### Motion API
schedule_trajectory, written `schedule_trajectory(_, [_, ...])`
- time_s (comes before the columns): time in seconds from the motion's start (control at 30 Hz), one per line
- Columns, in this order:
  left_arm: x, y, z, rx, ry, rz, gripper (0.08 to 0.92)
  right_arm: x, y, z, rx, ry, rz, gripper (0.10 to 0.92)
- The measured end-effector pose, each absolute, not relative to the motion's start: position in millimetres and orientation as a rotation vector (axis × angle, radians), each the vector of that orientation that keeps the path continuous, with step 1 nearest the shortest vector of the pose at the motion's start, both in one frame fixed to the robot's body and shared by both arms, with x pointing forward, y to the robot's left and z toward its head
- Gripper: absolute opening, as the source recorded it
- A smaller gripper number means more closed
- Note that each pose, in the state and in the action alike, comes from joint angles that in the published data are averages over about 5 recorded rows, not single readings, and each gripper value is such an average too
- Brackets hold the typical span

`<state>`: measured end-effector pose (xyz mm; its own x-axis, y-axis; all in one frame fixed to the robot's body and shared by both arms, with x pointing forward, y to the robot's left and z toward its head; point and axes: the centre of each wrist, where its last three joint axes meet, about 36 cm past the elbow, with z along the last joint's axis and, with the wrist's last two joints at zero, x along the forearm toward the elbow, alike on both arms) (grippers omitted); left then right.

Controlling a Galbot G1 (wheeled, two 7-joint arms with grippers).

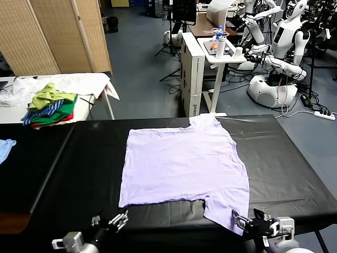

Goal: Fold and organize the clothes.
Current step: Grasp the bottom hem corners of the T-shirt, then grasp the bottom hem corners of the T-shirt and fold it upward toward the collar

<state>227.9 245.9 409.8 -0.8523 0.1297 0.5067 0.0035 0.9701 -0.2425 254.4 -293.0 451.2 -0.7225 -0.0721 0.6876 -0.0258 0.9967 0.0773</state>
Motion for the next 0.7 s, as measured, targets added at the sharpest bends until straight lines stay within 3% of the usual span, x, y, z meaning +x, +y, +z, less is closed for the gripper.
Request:
schedule_trajectory(0.1, [228, 244, 408, -0.097, -2.573, 0.316, 0.42, 253, -292, 452, 0.072, -2.378, -0.081, 0.176])
schedule_trajectory(0.17, [227, 242, 407, -0.099, -2.571, 0.316, 0.287, 252, -291, 454, 0.073, -2.38, -0.079, 0.155])
schedule_trajectory(0.27, [226, 240, 407, -0.1, -2.569, 0.313, 0.165, 250, -291, 459, 0.075, -2.383, -0.073, 0.145])
schedule_trajectory(0.7, [211, 247, 421, -0.066, -2.586, 0.242, 0.146, 227, -284, 482, 0.101, -2.354, -0.022, 0.143])
